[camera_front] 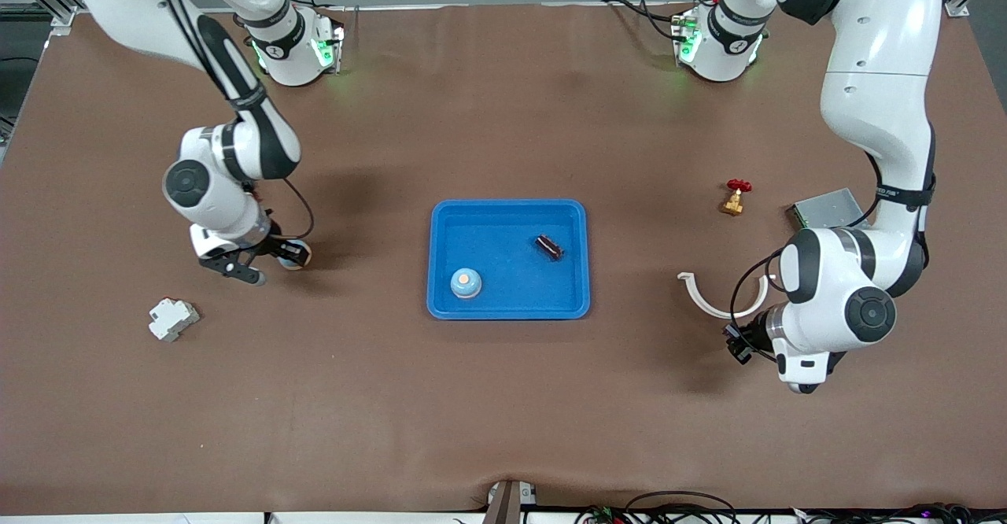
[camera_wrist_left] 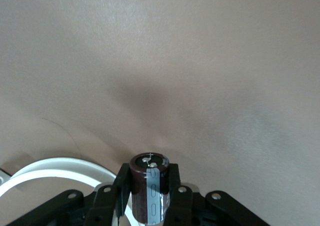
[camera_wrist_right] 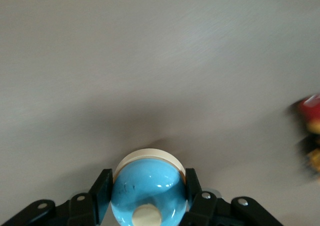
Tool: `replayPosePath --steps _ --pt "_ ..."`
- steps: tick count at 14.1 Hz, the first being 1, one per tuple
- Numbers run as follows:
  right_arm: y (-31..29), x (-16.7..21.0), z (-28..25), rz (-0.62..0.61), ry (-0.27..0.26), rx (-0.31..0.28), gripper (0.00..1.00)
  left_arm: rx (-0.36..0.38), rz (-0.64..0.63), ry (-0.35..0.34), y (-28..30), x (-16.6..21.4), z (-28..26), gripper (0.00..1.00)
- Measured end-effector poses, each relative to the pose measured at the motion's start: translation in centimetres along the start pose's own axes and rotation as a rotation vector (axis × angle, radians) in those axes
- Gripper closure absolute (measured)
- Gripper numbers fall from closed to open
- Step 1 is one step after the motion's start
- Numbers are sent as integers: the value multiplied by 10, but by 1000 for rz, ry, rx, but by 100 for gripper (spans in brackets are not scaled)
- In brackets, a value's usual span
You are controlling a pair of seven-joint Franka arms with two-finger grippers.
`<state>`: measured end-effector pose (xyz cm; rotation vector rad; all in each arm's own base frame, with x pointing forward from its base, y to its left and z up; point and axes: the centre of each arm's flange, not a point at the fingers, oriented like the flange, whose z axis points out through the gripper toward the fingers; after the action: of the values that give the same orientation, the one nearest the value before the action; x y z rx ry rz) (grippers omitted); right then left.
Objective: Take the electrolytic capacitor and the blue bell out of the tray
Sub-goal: 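Carry the capacitor to the white arch while the right gripper carries the bell, then set the capacitor inside the arch while the right gripper sets the bell down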
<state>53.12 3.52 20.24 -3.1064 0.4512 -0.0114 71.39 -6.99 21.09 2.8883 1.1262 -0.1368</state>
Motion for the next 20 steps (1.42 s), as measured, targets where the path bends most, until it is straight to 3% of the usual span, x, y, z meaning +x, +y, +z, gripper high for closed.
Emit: replayPosePath --steps 3,7,12,14,18,19,20 --pt "54 20 5 -40 -4 -2 37 14 -3 -13 -2 0 16 66" --pt "55 39 17 -36 -2 -1 37 17 -5 -15 -3 1 25 66" --pt "52 61 20 -32 -54 -12 37 16 -5 -14 -3 1 25 66" --pt "50 66 21 -31 -78 -17 34 11 -6 -8 -2 2 26 53" --pt "26 58 21 30 -162 -17 0 -33 -10 46 4 14 -1 13" --pt "5 55 11 78 -174 -15 0 -48 -3 70 7 17 -18 2" --pt "-24 49 -2 136 -177 -16 0 -57 9 96 11 17 -36 0"
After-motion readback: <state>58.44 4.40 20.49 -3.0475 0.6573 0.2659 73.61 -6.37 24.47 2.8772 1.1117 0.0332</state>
